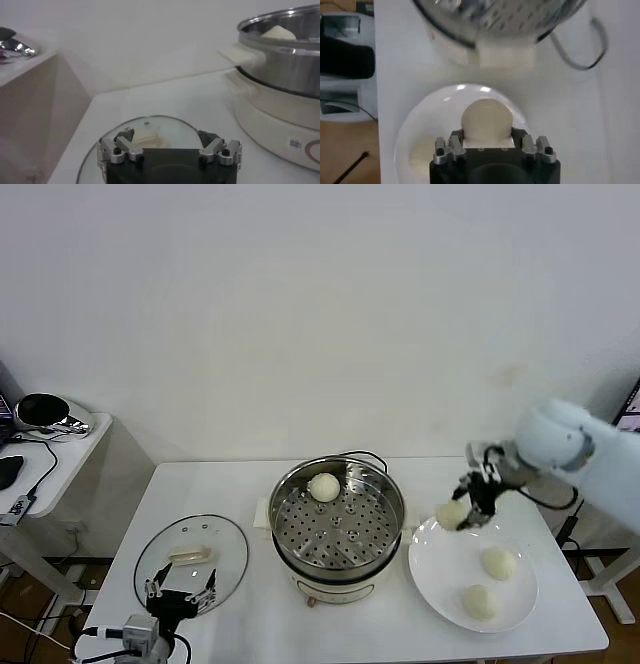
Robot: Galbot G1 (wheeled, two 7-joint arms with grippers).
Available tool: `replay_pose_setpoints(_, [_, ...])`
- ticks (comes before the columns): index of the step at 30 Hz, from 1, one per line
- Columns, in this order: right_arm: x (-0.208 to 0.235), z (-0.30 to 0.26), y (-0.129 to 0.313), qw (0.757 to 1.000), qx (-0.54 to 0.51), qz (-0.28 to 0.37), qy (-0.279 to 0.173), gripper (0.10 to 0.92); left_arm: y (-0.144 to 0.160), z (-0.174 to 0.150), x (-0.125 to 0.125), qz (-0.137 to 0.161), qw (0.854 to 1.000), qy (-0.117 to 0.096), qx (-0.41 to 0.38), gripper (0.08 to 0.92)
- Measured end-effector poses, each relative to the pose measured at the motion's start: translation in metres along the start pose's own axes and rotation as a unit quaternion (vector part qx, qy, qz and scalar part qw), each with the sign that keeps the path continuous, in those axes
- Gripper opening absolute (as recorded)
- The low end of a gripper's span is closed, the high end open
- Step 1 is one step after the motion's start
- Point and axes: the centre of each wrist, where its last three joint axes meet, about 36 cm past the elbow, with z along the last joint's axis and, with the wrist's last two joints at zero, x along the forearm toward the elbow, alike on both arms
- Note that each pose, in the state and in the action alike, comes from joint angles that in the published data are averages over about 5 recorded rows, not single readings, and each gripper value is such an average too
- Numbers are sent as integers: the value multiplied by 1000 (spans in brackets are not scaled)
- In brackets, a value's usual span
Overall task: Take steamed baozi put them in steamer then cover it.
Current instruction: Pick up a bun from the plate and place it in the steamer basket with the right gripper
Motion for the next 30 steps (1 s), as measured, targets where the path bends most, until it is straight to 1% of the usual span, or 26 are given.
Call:
replay_pose_setpoints(6, [15,-59,-16,999,23,-18,-21,594,3,0,2,-3,1000,1,1,823])
replay_pose_setpoints(11, [12,-107,-26,998,47,-31,-25,594,4,-1,3,-6,1000,0,3,823])
replay_pose_setpoints(21, [-23,-190,-40,994,85,-57,-25,594,0,-5,7,-4,1000,-6,13,823])
replay_pose_setpoints(30, [-65,-233,-41,992,99,-82,-19,594,1,-9,9,-3,1000,-14,16,823])
